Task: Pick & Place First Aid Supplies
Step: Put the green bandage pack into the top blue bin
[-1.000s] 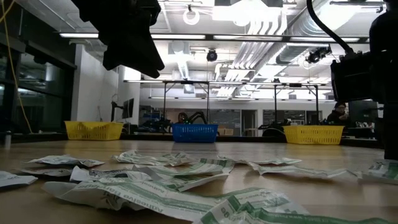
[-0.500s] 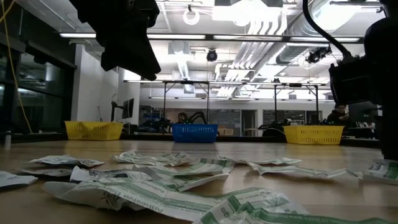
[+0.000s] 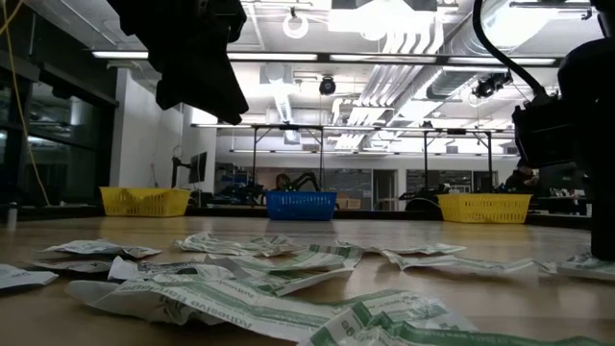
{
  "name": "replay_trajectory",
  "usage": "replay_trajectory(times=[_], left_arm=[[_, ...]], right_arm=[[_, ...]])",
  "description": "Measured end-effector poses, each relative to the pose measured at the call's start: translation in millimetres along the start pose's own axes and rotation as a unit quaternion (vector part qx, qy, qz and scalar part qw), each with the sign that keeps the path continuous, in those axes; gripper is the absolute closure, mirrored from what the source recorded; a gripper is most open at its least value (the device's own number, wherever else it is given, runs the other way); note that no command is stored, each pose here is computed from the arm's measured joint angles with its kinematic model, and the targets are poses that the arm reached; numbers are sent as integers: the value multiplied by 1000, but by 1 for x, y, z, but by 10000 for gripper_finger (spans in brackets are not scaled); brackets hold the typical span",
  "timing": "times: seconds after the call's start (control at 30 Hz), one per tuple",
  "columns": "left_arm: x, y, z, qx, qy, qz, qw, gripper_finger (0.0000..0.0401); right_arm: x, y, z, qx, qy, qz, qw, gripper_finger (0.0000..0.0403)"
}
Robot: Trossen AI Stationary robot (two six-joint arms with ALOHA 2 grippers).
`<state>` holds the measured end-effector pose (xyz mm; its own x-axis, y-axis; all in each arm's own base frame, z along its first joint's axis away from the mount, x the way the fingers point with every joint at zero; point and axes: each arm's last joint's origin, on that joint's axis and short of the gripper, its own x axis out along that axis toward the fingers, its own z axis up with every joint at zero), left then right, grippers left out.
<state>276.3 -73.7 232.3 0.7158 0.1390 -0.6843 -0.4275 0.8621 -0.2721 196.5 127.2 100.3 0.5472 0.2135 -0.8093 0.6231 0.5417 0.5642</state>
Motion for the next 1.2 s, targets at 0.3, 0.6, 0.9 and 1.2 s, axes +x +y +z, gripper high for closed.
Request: replay_trajectory(times=[0.3, 0.6, 0.9, 1.2], left_arm=[[0, 0, -1, 1, 9, -5, 1000, 279], [0, 0, -1, 1, 9, -7, 1000, 279], [-3, -14, 19, -19, -99, -61, 993, 279], [-6, -18, 44, 11, -176, -144, 974, 279]], right_arm=[[-13, 4, 5, 9, -41, 16, 999, 402], [-50, 21, 13, -10, -63, -15, 998, 403], [-87, 56, 32, -77, -174, -34, 981, 403], [-120, 98, 63, -175, -292, -38, 940, 403]])
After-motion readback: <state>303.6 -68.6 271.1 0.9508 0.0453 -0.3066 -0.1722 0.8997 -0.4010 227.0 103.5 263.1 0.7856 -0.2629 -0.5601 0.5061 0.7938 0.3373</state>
